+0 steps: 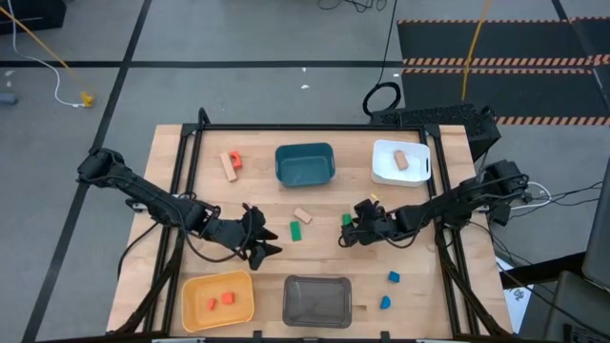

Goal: Sort & place blocks by color
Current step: Put the right green block into the blue bin

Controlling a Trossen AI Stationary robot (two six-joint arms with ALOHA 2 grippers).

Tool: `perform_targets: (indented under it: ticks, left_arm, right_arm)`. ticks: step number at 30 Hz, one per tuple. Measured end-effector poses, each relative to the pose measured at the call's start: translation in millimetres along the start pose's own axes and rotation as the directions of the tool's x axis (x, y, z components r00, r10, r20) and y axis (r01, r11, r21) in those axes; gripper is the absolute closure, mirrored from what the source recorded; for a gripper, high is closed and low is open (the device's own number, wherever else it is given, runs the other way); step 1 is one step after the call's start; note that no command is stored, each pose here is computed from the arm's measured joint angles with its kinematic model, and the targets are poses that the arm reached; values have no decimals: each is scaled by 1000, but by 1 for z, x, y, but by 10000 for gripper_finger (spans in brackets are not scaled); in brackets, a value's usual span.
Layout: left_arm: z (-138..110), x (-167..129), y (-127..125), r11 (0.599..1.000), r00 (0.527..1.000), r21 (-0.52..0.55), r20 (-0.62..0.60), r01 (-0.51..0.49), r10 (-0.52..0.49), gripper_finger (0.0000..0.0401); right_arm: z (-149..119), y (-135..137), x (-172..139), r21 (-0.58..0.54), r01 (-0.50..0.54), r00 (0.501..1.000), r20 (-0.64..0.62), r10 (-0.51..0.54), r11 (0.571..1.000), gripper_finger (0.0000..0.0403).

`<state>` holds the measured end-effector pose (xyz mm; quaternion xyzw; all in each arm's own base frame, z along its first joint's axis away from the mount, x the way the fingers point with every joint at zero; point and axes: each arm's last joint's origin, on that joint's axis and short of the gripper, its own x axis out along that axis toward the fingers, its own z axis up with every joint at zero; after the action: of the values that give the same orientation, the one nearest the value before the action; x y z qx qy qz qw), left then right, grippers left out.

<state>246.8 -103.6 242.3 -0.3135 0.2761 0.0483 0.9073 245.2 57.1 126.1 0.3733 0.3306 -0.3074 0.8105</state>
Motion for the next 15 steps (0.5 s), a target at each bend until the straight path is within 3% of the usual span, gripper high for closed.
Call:
perform_targets:
  ticks: [7, 15]
  left_arm:
    - [0, 0, 0, 1000, 1000, 29, 0, -1, 1, 160]
    - [0, 0, 0, 999, 1000, 49, 0, -2, 2, 160]
  right_arm:
    - [0, -1, 2, 11, 15, 1000, 24, -15, 1000, 161]
    - [-5, -8, 8, -169, 90, 996, 5, -91, 981, 161]
